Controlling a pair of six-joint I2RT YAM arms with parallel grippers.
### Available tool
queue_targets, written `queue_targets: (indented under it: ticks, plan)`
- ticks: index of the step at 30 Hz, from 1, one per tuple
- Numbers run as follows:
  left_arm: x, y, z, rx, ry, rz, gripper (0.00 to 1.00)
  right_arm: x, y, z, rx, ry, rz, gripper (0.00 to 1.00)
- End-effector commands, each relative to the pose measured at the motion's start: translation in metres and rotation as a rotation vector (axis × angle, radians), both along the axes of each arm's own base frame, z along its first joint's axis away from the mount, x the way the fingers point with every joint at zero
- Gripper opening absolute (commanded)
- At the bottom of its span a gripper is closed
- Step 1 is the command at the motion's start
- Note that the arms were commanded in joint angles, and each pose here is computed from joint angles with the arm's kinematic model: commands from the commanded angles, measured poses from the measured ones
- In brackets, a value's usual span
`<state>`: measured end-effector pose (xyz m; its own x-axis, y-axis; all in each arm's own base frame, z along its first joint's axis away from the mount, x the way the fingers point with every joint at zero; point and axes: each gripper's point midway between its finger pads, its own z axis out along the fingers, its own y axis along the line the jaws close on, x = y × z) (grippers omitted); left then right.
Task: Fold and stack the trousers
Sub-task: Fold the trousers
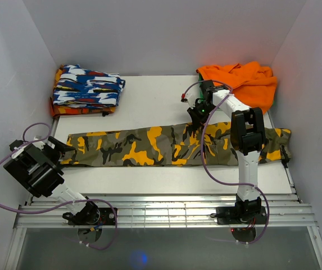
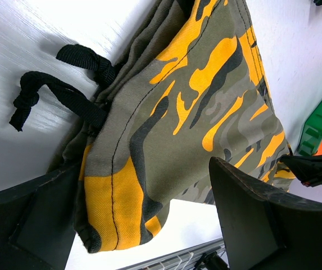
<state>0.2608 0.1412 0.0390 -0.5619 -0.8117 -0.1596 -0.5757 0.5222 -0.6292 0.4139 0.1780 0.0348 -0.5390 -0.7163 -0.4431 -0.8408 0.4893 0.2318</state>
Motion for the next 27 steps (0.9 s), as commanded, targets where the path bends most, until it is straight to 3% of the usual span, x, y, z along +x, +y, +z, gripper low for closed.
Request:
queue_targets:
  ticks: [1,14,18,21,27]
  plan:
    - [-0.037,0.019,-0.044,0.120,0.223,0.011,0.98,0.011,-0.016,0.015,-0.026,-0.067,-0.032,0.08]
    - [-0.031,0.022,-0.038,0.131,0.192,0.003,0.98,0.010,-0.021,0.006,-0.044,-0.082,-0.078,0.09]
    - [-0.012,0.027,-0.001,0.256,0.035,-0.148,0.98,0.007,-0.011,0.019,0.007,-0.055,-0.057,0.67]
    - [0.001,0.033,0.039,0.321,-0.060,-0.240,0.98,0.011,-0.003,0.039,0.042,-0.075,-0.060,0.82]
    - [0.018,0.066,0.110,0.598,-0.168,-0.420,0.98,0.012,0.003,0.074,0.070,-0.110,-0.061,0.90]
